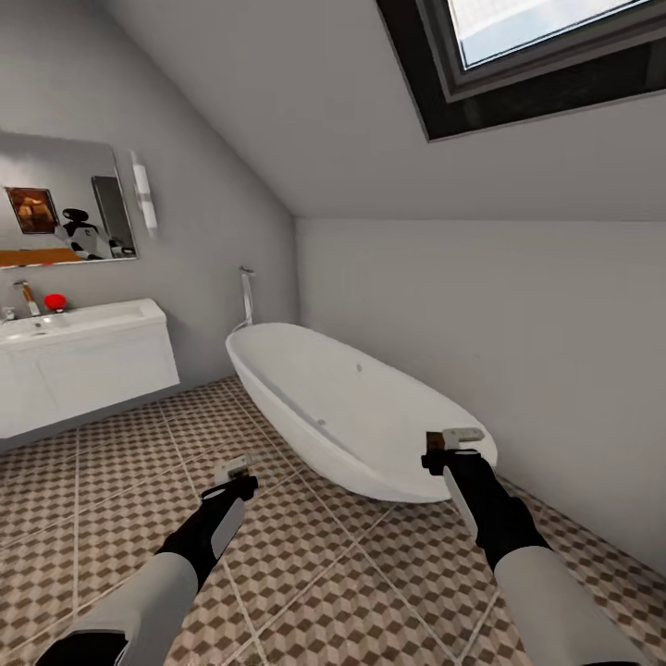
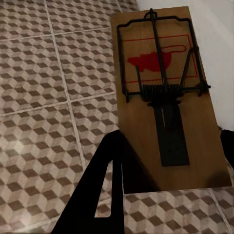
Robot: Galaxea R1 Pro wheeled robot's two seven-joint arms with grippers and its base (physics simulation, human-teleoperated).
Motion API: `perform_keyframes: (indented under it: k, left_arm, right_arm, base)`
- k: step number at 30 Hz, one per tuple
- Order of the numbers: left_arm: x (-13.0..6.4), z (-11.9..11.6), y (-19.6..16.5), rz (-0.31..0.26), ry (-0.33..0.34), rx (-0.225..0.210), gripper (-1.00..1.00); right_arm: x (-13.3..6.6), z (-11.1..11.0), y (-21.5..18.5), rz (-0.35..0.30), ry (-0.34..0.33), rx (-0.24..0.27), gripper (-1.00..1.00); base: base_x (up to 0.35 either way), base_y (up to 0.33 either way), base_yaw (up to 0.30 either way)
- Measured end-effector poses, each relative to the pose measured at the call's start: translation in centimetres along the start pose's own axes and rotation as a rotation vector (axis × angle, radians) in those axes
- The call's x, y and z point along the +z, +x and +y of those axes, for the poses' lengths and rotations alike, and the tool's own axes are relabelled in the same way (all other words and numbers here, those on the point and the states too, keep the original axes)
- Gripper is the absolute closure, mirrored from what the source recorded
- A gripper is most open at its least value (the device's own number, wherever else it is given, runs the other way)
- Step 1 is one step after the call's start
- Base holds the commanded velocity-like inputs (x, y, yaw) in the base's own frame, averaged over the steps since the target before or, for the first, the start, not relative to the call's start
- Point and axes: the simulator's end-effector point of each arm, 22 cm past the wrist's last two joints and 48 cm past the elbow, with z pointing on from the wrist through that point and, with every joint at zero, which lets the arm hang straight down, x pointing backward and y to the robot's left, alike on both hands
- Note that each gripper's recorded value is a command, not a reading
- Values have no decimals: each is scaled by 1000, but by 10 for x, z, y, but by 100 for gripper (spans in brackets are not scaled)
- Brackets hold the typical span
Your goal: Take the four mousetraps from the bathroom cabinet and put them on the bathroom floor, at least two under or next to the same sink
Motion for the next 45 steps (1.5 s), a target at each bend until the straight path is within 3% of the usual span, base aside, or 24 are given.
perform_keyframes:
  k: [45]
  left_arm:
    - [0,0,-1,-1,0,-1,100]
  right_arm:
    - [-1,0,-2,-4,1,-2,100]
  base:
    - [0,0,278]
